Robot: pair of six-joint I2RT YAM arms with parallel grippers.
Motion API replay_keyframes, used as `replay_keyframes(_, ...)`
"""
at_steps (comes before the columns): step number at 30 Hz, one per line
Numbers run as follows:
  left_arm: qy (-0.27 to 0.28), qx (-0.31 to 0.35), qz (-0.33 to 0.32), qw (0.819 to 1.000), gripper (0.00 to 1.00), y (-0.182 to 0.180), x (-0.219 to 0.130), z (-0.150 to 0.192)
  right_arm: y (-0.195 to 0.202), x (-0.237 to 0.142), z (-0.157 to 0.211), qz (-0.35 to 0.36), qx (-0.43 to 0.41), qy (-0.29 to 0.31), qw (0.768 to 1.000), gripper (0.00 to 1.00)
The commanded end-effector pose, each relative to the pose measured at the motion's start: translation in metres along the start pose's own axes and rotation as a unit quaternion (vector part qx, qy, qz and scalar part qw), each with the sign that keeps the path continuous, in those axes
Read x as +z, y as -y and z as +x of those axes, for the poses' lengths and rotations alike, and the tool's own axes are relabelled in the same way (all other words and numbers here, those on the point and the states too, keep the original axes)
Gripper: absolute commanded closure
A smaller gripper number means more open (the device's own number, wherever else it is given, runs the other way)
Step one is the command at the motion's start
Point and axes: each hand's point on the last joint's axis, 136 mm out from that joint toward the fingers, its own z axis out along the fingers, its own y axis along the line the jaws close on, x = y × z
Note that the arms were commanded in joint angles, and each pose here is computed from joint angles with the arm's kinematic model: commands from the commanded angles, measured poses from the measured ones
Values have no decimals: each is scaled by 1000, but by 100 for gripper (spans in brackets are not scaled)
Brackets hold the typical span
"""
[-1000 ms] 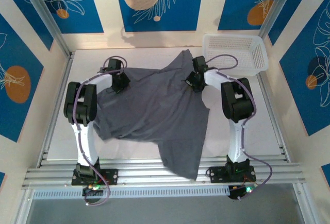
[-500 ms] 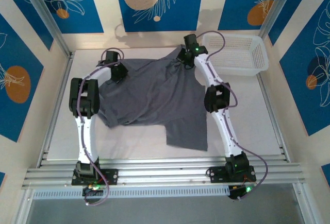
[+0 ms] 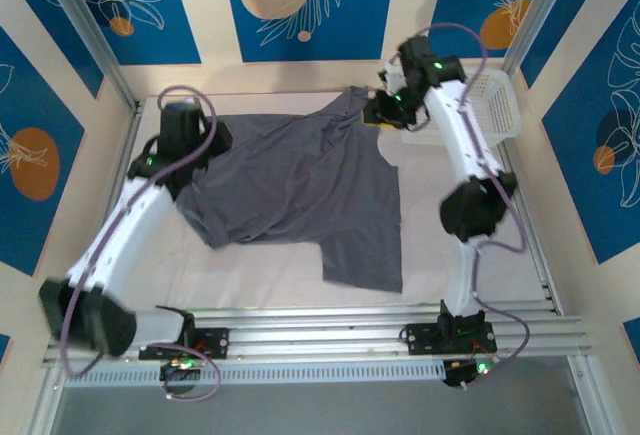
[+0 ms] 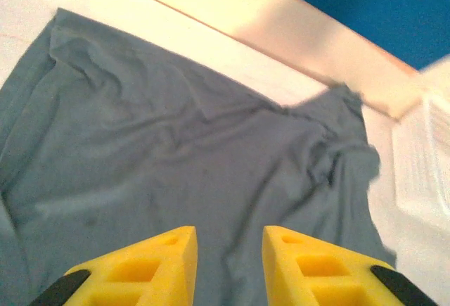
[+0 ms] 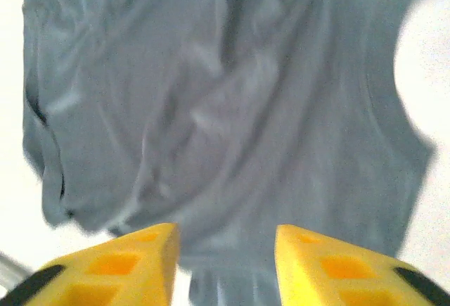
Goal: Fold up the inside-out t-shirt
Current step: Flatten out the T-shirt at the center of the table.
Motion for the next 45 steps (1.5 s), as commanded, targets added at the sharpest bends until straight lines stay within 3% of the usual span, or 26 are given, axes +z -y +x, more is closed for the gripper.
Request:
replay_keyframes(1,-77,42,-111,990,67,-67,-10,77,26,-17,67,10,23,-31,999,48)
replay_keyframes(4,-84,41,-109,990,62,-82,-28,103,33,-18,120,-6,90,23,996,33)
replay_keyframes(8,-113,63,-120,984,59,-97,-38,126,52,4,208,-28,213,77,974,36)
replay_keyframes(12,-126,72,-121,982,58,-104,-40,138,71,31,289,9,297,24,955,41)
replay_keyframes(17,-126,66,-109,984,55,-99,-36,138,82,54,350,77,307,-68,946,41)
replay_keyframes(20,-123,63,-105,985,54,-96,-35,137,85,68,359,115,296,-95,943,41)
replay_keyframes(25,-119,62,-110,985,54,-99,-36,137,90,78,340,167,269,-77,946,42)
replay_keyframes(29,-124,67,-115,983,53,-103,-36,139,93,81,336,183,308,-44,933,41)
replay_keyframes(34,-119,66,-115,984,53,-103,-34,139,98,107,347,150,409,7,900,40)
replay_keyframes(39,-124,68,-107,984,53,-98,-30,138,119,105,353,190,413,29,890,40)
replay_keyframes(40,-124,70,-108,984,53,-98,-29,139,119,105,353,188,411,29,891,43)
replay_keyframes(43,-128,72,-110,983,53,-100,-27,141,111,109,348,161,408,31,898,66)
replay_keyframes(45,-131,70,-109,983,53,-99,-26,142,105,106,340,146,405,39,902,77)
